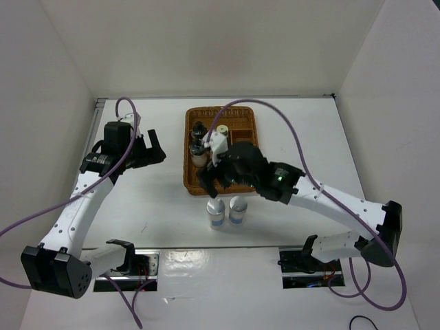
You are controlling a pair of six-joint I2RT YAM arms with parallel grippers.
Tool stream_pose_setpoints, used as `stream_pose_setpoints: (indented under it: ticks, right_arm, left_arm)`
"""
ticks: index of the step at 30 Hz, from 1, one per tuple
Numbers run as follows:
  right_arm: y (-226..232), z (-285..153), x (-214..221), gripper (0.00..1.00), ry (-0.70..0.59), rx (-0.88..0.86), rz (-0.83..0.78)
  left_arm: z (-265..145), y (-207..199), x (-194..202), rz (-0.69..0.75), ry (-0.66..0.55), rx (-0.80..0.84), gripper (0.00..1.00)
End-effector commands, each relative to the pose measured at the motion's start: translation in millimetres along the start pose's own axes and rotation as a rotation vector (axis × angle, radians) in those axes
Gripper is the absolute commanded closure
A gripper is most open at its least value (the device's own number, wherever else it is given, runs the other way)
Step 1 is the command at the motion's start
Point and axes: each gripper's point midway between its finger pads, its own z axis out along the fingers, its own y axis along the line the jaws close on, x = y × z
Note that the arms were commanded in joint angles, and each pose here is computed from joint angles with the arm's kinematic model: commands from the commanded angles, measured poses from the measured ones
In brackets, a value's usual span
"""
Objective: Organize the condiment bottles
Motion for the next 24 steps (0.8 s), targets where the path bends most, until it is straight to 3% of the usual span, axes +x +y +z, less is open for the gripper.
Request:
stream_pose_setpoints:
  ticks: [1, 5, 24]
  right_arm:
    - [34.2, 3.2, 57.9, 0.01, 0.176, -0.084, -0.021]
    - [59.9, -1.9, 70.7, 0.01, 0.202, -0.087, -0.027]
    - [49.2, 26.0, 148.7, 0.01, 0.451, 0.029, -0.048]
  left_arm:
    - [2.1, -0.6, -7.6, -0.018, -0.028, 0.002, 0.01]
    - [2.2, -3.7, -9.4, -0.026, -0.034, 0.016, 0.01]
    - [-5.8, -1.3, -6.5, -0.025, -0.057, 0.013, 0.01]
